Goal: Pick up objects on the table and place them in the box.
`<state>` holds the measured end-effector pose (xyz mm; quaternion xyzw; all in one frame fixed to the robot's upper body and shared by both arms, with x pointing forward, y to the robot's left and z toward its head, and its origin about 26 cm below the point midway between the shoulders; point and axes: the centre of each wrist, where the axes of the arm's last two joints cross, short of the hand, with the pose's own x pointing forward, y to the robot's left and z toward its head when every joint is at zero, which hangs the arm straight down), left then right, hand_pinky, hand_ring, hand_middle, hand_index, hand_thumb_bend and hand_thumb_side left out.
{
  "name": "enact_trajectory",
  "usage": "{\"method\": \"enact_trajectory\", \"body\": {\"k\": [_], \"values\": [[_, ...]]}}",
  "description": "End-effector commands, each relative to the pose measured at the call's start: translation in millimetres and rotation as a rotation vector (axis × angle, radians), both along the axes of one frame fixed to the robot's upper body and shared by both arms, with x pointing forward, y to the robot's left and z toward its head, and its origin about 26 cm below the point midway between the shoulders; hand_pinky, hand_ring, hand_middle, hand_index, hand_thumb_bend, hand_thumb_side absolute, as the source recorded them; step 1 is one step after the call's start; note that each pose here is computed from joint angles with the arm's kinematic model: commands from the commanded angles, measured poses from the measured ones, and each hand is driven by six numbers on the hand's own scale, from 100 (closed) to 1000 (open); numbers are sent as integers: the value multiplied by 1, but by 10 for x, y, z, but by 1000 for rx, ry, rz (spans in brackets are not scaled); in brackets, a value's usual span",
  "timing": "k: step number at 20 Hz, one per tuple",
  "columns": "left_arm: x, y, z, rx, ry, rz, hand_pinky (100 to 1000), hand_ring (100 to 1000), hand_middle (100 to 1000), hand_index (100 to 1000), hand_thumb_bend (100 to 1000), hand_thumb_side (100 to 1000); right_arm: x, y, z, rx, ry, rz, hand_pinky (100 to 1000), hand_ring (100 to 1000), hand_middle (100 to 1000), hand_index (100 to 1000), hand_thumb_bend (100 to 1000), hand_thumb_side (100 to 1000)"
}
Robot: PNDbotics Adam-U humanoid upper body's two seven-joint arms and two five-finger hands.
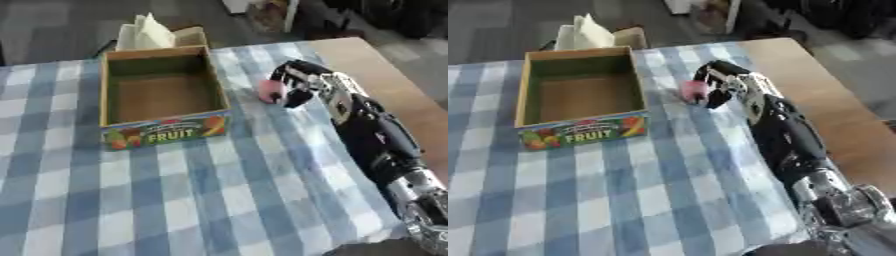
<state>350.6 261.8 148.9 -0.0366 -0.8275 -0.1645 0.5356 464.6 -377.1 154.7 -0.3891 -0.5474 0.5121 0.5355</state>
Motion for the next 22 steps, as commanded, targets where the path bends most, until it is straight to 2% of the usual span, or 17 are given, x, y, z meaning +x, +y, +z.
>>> {"method": "enact_trajectory", "body": {"k": [1, 6, 11, 18, 22], "values": [[-8, 47, 81, 14, -25, 9, 684, 503, 527, 652, 100, 857, -4, -64, 157, -38, -100, -40, 535, 581, 495, 578, 111, 100], [-9, 50, 79, 12, -25, 11, 684, 503, 526, 652, 100, 857, 2, -19, 284, -30, -279, -59, 515, 560, 446, 522, 100, 100], [-9, 44, 78, 12, -24, 7, 684, 503, 526, 652, 100, 856, 37, 147, 537, -11, -413, -1, 520, 573, 451, 527, 100, 100], [-3, 18, 96, 10, -30, -4, 683, 503, 525, 652, 100, 854, 151, 606, 873, -12, -495, 134, 528, 582, 457, 532, 100, 100], [5, -11, 118, 10, -37, -17, 683, 502, 525, 651, 100, 853, 232, 921, 974, -29, -493, 225, 535, 591, 460, 534, 106, 100]]}}
